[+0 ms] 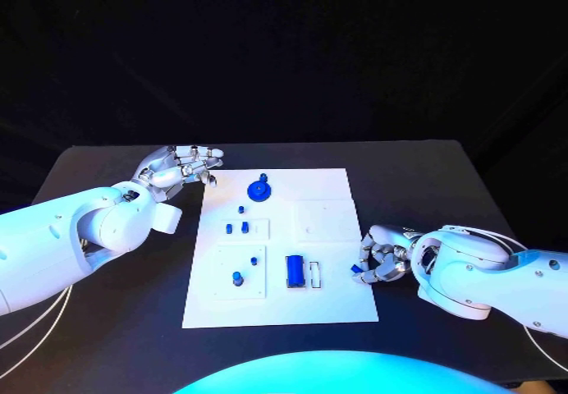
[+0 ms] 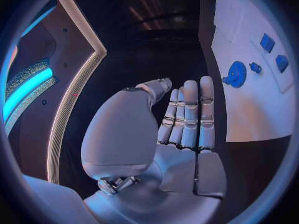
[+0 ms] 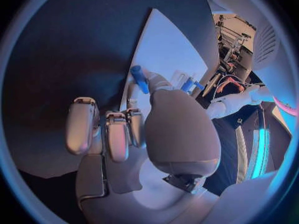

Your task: Assemble the parts on the task board

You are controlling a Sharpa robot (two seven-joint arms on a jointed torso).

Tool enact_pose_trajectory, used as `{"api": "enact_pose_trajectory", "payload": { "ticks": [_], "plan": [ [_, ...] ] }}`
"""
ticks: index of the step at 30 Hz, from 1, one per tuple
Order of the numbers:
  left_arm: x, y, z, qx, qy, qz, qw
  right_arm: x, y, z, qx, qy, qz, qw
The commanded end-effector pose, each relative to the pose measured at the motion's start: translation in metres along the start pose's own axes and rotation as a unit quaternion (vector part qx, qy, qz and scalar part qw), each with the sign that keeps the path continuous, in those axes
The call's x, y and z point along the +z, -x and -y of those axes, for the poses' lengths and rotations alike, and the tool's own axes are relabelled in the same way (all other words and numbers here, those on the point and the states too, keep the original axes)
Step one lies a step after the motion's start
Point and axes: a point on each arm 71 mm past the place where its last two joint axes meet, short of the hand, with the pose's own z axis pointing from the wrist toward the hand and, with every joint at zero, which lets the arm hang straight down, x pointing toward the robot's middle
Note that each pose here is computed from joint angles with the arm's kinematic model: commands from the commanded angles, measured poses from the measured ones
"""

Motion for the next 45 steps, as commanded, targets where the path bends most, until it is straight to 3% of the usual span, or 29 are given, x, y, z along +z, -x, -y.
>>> {"api": "enact_pose_trajectory", "payload": {
  "ticks": [1, 10, 23, 34, 45],
  "plan": [
    [0.0003, -0.002, 0.001, -0.005, -0.004, -0.006, 1.0, 0.001, -0.014, 0.005, -0.032, -0.009, -0.031, 0.999],
    [0.0005, -0.0016, 0.0008, -0.004, -0.004, -0.005, 1.0, -0.003, -0.01, 0.004, -0.011, -0.009, -0.013, 1.0],
    [0.0019, -0.003, 0.0005, -0.005, -0.003, -0.007, 1.0, -0.007, 0.007, -0.024, 0.104, 0.014, -0.004, 0.994],
    [0.0019, -0.0038, 0.0005, -0.006, -0.003, -0.009, 1.0, 0.006, -0.006, -0.047, 0.161, 0.026, -0.025, 0.986],
    [0.0015, -0.0042, 0.0006, -0.006, -0.003, -0.011, 1.0, 0.016, -0.013, -0.051, 0.167, 0.018, -0.031, 0.985]
  ]
}}
